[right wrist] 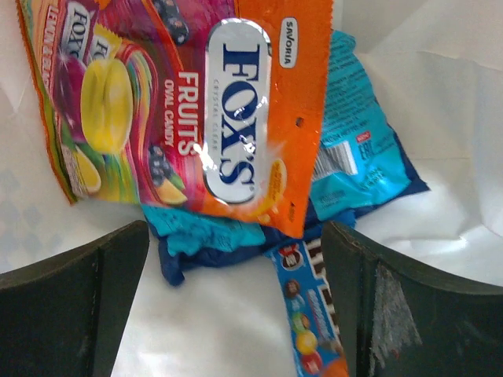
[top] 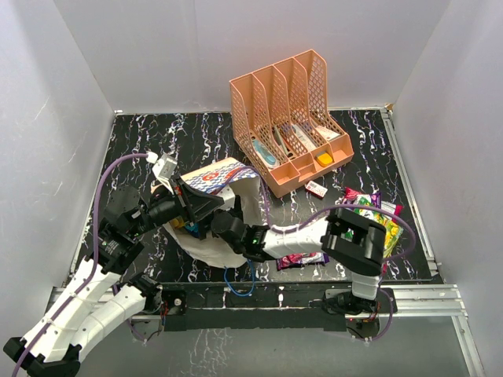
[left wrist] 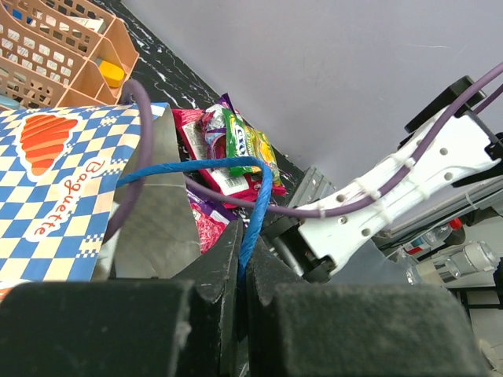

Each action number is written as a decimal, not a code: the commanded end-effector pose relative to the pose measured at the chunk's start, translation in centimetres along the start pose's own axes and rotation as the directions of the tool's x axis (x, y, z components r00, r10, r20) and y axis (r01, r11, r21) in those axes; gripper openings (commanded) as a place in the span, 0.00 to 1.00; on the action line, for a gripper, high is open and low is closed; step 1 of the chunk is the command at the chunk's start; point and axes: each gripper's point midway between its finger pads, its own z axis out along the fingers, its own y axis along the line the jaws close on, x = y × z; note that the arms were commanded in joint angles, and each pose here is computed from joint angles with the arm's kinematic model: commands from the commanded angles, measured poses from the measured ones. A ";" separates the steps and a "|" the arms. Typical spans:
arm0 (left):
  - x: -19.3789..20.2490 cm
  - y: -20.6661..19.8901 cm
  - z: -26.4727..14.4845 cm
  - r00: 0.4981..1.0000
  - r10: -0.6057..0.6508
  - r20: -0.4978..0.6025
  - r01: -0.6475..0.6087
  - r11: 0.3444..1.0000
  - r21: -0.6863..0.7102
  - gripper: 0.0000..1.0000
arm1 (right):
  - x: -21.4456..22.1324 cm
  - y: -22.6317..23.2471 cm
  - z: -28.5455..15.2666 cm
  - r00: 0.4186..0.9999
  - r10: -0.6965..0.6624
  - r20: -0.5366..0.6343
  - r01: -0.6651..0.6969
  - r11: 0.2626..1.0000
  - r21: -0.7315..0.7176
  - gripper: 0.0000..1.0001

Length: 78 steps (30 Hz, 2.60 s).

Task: Take the snacks out of the paper bag
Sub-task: Take out the snack from the paper bag.

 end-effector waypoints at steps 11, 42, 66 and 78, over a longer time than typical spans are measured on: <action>-0.5 -1.7 -0.9 0.999 0.037 0.020 -0.038 0.998 0.056 0.00 | -2.6 0.1 5.4 0.932 0.356 0.064 -0.355 0.934 -0.033 1.00; -0.4 0.1 -1.6 0.997 0.053 0.048 -0.051 0.997 -0.050 0.00 | -5.1 4.0 5.0 0.913 0.408 -0.014 -0.402 0.892 -0.208 0.20; -2.6 3.8 -2.7 0.986 0.101 0.129 -0.059 0.955 -0.292 0.00 | -12.5 1.4 -4.9 0.921 0.359 0.152 -0.331 0.926 -0.180 0.08; -5.8 9.3 -3.4 0.968 0.157 0.197 -0.014 0.813 -0.582 0.00 | -18.4 -5.3 -12.0 0.897 0.265 0.352 -0.266 0.963 -0.047 0.07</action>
